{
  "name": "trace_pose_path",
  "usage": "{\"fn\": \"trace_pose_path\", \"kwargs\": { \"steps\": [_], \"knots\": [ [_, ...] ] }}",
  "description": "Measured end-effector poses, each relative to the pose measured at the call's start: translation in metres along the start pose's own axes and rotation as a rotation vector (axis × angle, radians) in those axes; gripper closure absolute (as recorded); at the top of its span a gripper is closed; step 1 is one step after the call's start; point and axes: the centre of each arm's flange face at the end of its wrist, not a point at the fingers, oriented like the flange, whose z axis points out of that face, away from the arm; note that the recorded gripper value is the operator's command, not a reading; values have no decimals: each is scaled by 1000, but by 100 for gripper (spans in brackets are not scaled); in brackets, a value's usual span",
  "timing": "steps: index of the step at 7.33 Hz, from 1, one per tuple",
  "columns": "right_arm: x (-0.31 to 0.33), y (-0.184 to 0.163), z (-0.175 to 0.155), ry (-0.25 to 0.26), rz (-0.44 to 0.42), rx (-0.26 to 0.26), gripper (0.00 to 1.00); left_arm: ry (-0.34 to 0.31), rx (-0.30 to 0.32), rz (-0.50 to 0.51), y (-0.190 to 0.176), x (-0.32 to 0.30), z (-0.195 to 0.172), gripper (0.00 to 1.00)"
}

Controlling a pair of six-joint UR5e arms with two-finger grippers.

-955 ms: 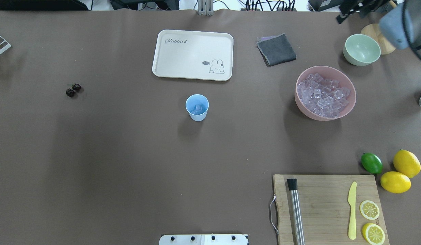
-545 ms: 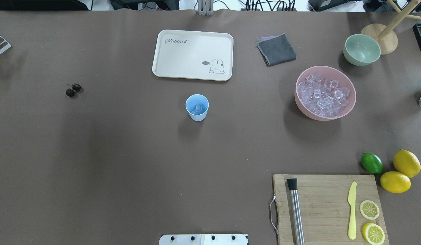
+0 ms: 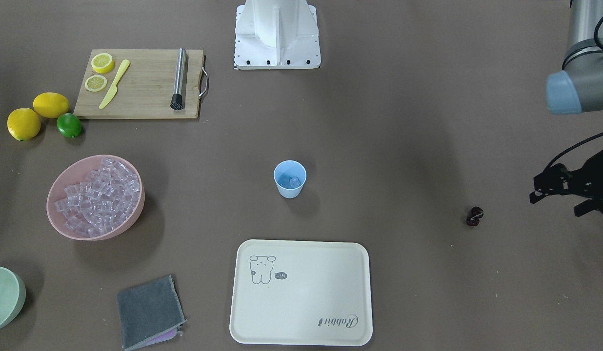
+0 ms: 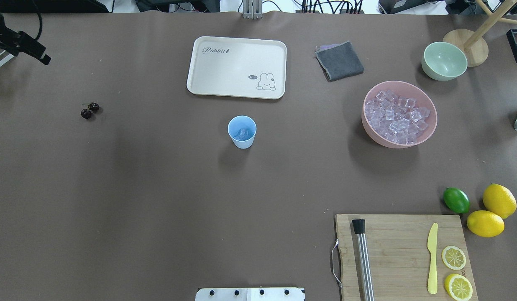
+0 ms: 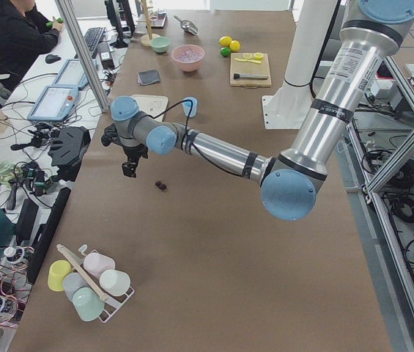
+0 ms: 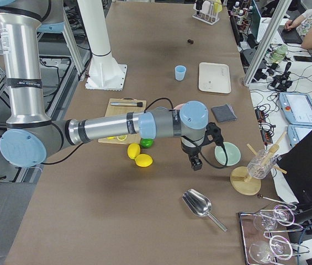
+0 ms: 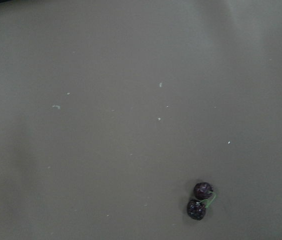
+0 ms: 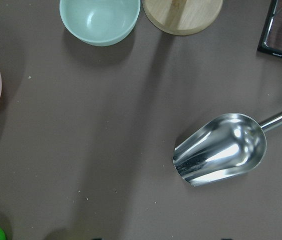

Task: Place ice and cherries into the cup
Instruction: 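Move the left gripper toward the dark cherries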

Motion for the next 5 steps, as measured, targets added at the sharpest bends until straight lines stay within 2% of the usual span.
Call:
{"fn": "trace_pose_path", "kwargs": {
  "steps": [2, 5],
  "knots": [
    [7, 11, -5, 5, 16, 9, 15, -9, -27, 20, 2, 12, 27, 3],
    [8, 25, -13, 13, 30, 22, 14, 3, -36, 64, 4, 6, 78, 3]
  ]
}}
